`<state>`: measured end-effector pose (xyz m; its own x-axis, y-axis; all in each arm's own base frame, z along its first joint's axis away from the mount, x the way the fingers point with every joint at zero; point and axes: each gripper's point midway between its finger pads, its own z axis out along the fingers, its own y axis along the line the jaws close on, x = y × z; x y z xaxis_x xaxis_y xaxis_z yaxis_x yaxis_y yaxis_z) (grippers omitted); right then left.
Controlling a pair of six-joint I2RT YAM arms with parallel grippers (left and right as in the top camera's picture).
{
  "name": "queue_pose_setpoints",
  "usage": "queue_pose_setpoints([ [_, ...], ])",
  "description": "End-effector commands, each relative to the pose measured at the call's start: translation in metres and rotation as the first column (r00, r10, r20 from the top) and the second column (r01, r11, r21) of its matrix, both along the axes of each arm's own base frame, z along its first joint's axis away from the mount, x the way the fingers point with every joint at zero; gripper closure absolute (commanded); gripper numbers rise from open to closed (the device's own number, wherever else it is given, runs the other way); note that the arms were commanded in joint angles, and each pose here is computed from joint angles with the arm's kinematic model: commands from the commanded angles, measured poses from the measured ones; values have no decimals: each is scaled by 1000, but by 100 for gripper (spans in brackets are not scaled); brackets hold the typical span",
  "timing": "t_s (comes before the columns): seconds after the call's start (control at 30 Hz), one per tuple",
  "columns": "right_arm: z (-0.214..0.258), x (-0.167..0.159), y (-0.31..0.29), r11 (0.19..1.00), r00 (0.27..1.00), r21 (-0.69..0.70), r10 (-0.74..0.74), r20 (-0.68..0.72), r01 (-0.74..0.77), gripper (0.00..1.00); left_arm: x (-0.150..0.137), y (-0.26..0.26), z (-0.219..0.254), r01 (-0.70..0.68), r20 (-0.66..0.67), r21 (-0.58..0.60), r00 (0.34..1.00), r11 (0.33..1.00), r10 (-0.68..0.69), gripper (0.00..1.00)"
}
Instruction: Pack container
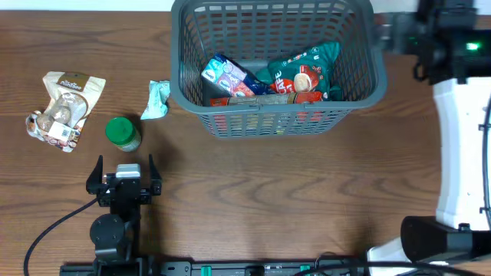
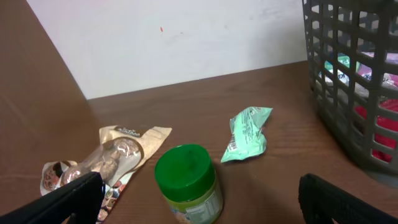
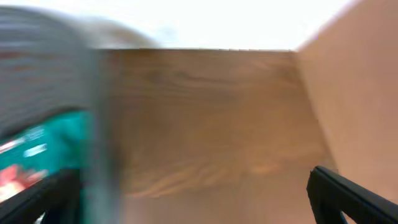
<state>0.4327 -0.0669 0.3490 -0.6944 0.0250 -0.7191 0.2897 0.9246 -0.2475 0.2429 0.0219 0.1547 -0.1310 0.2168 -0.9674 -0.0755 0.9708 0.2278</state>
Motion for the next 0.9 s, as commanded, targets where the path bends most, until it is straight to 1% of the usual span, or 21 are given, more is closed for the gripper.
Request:
queue_pose_setpoints([
  [0.0,16,-21,-49,969,966,16,-247,72,247,1,0,1,-18,-2,-44,10,999,1000,2,1],
  [0.1,13,-32,-79,939,936,53,-343,78,340,1,0,1,-18,-2,-44,10,999,1000,2,2],
  [0.17,12,-37,-92,928,926,69,-370,75,365,1,0,1,-18,-2,-44,10,999,1000,2,1],
  [0.27,9,-41,-101,922,922,93,-382,63,375,1,0,1,-18,-2,-44,10,999,1000,2,2],
  [0.4,5,-48,-107,915,916,89,-398,39,394,1,0,1,-18,-2,-44,10,999,1000,2,1],
  [0.87,4,-48,-107,915,917,88,-398,34,394,1,0,1,-18,-2,-44,10,999,1000,2,2],
])
